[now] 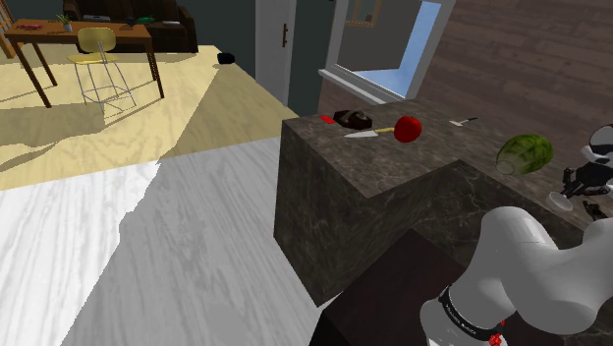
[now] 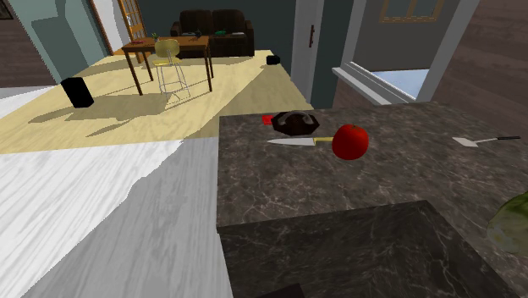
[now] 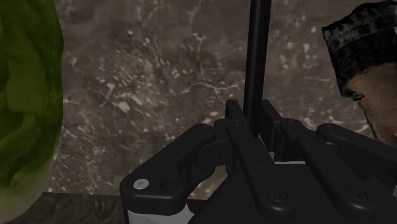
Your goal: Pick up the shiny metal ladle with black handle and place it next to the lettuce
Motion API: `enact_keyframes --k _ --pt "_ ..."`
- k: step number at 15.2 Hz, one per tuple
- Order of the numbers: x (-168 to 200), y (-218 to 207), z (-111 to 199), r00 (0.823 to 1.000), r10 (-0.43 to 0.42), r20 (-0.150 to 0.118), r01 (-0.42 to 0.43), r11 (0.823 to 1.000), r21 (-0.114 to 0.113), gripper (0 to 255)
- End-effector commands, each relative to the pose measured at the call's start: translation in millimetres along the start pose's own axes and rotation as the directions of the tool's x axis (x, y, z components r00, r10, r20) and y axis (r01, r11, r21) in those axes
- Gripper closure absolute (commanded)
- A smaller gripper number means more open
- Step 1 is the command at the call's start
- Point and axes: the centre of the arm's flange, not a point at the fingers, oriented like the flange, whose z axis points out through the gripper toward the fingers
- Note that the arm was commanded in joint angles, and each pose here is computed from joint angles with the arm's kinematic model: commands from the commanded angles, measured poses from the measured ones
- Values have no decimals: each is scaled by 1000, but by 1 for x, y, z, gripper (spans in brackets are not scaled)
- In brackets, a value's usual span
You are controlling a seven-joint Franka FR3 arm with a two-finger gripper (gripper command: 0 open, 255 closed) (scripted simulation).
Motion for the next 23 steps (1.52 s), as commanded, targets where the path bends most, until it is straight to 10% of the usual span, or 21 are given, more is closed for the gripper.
enact_keyframes --k 1,11,12,23 --pt "2 -1 10 1000 0 0 0 1000 0 255" --pt "3 -2 21 1000 0 0 0 1000 0 255" --pt "3 -2 21 1000 0 0 0 1000 0 0" --pt "3 -2 -29 1000 0 0 0 1000 0 0"
